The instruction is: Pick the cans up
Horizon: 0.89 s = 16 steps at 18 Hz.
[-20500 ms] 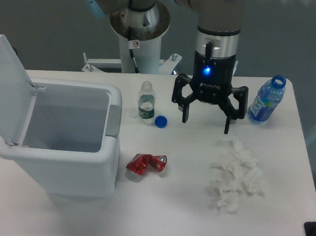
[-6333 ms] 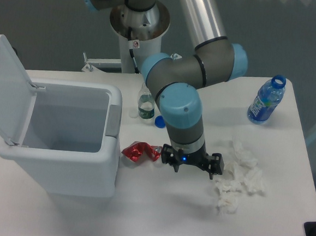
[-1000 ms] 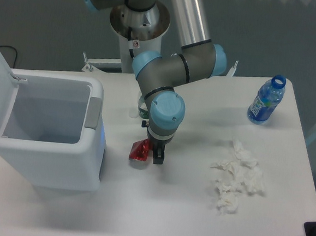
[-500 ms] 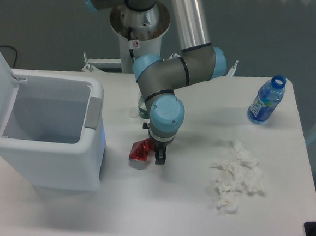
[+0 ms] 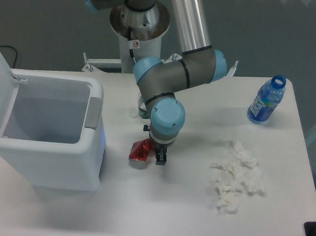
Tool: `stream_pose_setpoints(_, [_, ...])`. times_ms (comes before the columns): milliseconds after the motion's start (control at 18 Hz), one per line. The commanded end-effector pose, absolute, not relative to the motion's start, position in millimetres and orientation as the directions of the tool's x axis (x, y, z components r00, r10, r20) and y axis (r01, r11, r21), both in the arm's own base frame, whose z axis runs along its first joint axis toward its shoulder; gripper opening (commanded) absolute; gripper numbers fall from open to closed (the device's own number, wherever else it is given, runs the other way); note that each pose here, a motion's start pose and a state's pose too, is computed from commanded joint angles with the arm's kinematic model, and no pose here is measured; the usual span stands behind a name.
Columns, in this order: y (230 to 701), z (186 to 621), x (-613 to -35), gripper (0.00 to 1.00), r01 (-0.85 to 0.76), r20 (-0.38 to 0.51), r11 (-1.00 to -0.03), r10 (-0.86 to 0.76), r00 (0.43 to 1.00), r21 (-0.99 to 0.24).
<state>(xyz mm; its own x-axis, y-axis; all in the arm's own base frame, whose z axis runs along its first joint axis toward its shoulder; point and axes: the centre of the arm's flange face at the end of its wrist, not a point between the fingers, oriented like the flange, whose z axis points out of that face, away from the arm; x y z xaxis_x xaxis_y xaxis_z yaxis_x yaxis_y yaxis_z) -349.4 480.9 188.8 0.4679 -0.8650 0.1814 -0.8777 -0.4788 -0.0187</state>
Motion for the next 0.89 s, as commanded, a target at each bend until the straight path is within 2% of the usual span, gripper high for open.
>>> stream_pose_setpoints(167, [480.8,189.7,-349.4,0.71,-0.878,0.18,-0.479,-0.865,0.468,-0.017])
stream_pose_setpoints(389, [480.8,189.7,-349.4,0.66,-0.878,0.18,-0.479,-0.865,0.468,-0.017])
stream_pose_setpoints(667, [481.5,191.8,-350.2,0.5,-0.877,0.176,-0.481,-0.864,0.471,-0.015])
stream_pose_setpoints(889, [487.2,201.7,-356.7,0.49,-0.876,0.152,-0.482,-0.866,0.476,-0.006])
